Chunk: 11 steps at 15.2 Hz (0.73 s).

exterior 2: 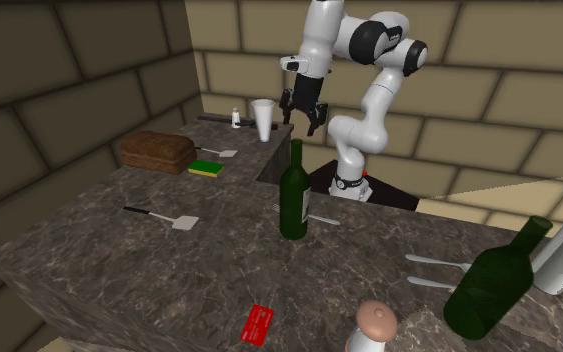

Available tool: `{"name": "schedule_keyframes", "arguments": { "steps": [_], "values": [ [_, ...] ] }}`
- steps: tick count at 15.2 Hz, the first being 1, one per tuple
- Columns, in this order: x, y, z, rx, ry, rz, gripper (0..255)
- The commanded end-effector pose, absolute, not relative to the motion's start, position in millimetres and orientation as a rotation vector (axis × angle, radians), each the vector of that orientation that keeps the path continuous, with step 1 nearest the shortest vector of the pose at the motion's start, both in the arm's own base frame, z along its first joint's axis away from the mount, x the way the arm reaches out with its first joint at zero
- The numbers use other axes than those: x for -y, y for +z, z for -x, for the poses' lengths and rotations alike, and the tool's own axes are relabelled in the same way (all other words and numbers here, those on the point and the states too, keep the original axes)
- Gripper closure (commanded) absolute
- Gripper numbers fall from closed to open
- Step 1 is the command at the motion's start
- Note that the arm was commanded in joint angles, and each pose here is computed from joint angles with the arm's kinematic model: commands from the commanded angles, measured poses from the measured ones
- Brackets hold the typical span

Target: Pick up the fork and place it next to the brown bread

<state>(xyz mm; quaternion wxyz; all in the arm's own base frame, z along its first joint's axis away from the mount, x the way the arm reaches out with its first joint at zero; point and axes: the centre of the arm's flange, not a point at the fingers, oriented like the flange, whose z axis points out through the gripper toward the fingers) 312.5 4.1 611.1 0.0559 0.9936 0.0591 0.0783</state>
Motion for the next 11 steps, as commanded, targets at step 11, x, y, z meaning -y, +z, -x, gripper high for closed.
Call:
{"name": "schedule_keyframes", "arguments": {
  "steps": [11],
  "values": [
    [-23,484,-346,0.961,0.161,-2.920,0]
  ]
}}
